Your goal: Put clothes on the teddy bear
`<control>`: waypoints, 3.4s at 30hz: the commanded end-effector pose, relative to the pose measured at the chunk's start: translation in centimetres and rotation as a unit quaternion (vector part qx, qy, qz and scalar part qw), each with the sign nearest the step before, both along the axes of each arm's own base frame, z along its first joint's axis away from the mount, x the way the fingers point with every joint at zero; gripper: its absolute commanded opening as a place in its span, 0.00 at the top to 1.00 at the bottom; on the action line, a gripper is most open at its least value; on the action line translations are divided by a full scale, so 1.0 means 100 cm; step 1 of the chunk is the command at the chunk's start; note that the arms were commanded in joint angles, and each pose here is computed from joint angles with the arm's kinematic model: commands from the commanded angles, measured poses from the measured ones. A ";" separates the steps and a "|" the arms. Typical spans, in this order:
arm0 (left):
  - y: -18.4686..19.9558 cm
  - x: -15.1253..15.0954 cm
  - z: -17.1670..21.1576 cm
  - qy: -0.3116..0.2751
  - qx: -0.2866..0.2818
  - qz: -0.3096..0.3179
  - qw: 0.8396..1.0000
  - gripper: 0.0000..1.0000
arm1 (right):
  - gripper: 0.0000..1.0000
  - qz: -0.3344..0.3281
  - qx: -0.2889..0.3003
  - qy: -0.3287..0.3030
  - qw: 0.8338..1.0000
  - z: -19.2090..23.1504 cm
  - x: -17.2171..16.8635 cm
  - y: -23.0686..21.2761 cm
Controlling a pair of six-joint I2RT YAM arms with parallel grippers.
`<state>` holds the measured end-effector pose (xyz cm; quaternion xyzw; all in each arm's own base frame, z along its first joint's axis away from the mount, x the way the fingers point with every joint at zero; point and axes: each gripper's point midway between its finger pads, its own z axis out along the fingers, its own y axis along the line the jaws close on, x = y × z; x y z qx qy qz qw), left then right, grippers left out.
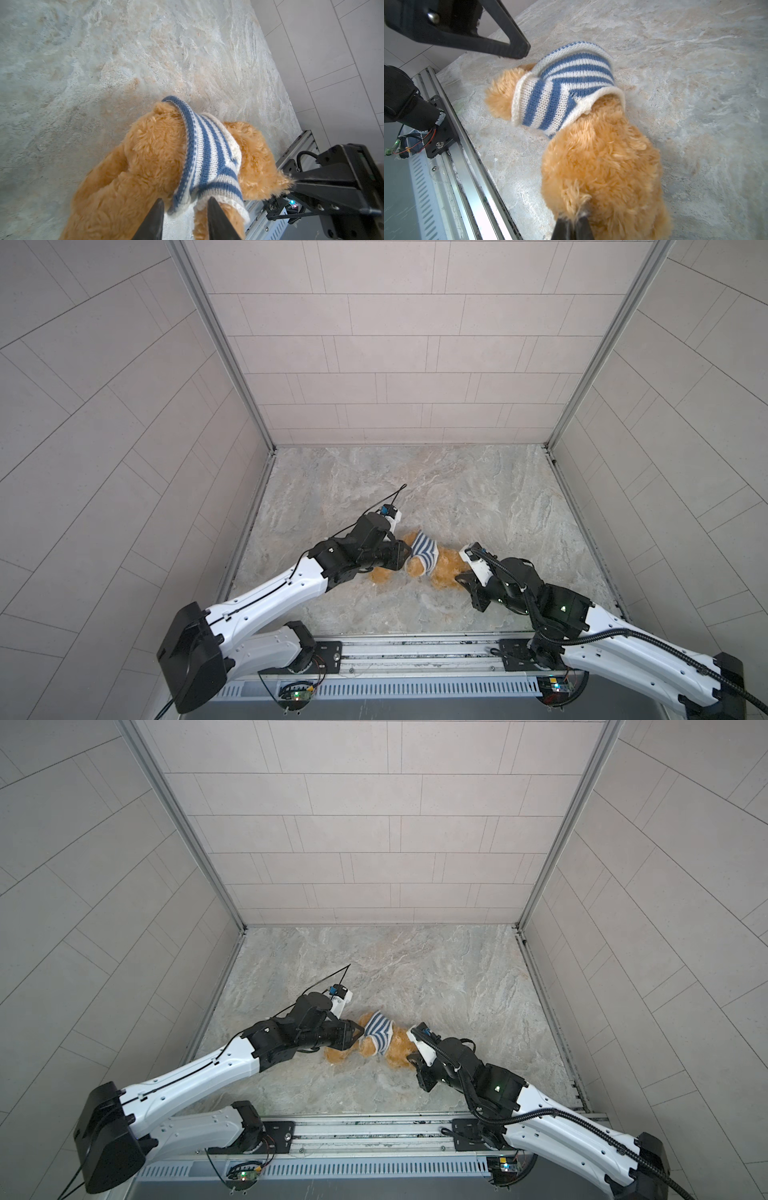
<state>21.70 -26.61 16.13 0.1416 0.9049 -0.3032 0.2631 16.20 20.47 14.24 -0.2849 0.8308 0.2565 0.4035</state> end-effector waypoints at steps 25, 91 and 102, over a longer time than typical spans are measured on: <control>0.049 0.005 -0.030 0.030 0.025 0.042 0.998 1.00 | 1.00 -0.047 0.004 -0.039 0.998 0.031 0.004 -0.022; -0.021 -0.036 0.000 -0.010 0.016 -0.066 0.998 1.00 | 0.66 -0.046 0.005 -0.005 0.999 0.045 0.009 0.001; -0.020 -0.047 -0.010 0.013 -0.023 -0.060 0.998 1.00 | 0.44 -0.060 0.013 0.021 0.998 0.059 0.029 0.031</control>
